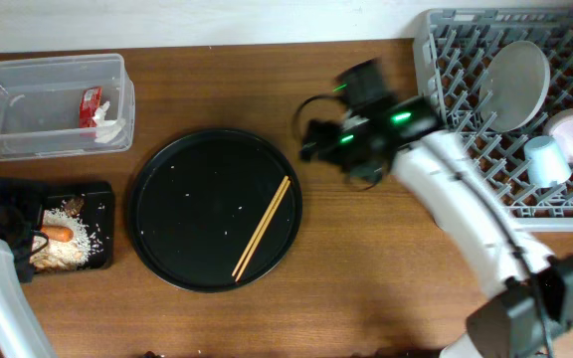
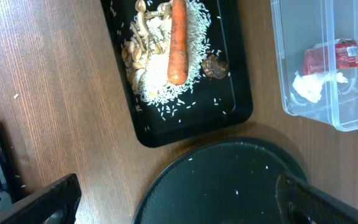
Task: Sort waste into correct bins and load items into the dishwasher rack
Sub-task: 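Move the right gripper over the wooden chopsticks on the tray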
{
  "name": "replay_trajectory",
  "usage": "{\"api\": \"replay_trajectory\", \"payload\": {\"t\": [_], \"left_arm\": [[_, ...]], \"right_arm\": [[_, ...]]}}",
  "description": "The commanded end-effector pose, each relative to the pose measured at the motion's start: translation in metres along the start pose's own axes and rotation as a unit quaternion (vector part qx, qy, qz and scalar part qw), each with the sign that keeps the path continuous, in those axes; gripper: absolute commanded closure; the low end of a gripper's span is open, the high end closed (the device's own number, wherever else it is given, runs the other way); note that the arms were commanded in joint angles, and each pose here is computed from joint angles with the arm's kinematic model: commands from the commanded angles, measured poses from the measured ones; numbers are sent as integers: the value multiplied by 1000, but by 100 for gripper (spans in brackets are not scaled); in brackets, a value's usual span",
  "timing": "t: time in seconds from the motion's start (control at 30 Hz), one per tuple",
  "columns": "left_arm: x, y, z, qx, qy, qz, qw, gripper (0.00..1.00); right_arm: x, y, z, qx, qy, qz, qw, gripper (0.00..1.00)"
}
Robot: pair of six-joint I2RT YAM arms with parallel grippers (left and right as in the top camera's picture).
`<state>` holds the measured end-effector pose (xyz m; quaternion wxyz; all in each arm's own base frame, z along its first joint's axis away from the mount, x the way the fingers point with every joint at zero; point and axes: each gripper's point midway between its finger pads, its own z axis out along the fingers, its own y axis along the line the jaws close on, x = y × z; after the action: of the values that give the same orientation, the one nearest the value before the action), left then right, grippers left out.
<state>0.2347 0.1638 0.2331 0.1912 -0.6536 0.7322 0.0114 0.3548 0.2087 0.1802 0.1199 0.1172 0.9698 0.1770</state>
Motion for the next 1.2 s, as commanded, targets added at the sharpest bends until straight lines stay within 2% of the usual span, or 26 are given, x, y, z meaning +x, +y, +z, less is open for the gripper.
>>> {"api": "replay_trajectory", "payload": {"t": [0.0,0.17,0.27,0.47,1.17], "left_arm": [[-2,2,-2,0,-6,-7,1000,1],[-2,2,-2,0,-6,-7,1000,1],[-2,2,-2,0,-6,-7,1000,1],[-2,2,-2,0,-6,-7,1000,1],[-2,2,-2,0,-6,-7,1000,1]], "right_arm": [[20,25,36,49,-37,28,998,2],[57,67,82,31,-19,-25,999,1],[73,65,111,51,0,-6,999,11],[86,45,153,95,30,24,995,18],[87,53,180,74,36,27,996,25]]}}
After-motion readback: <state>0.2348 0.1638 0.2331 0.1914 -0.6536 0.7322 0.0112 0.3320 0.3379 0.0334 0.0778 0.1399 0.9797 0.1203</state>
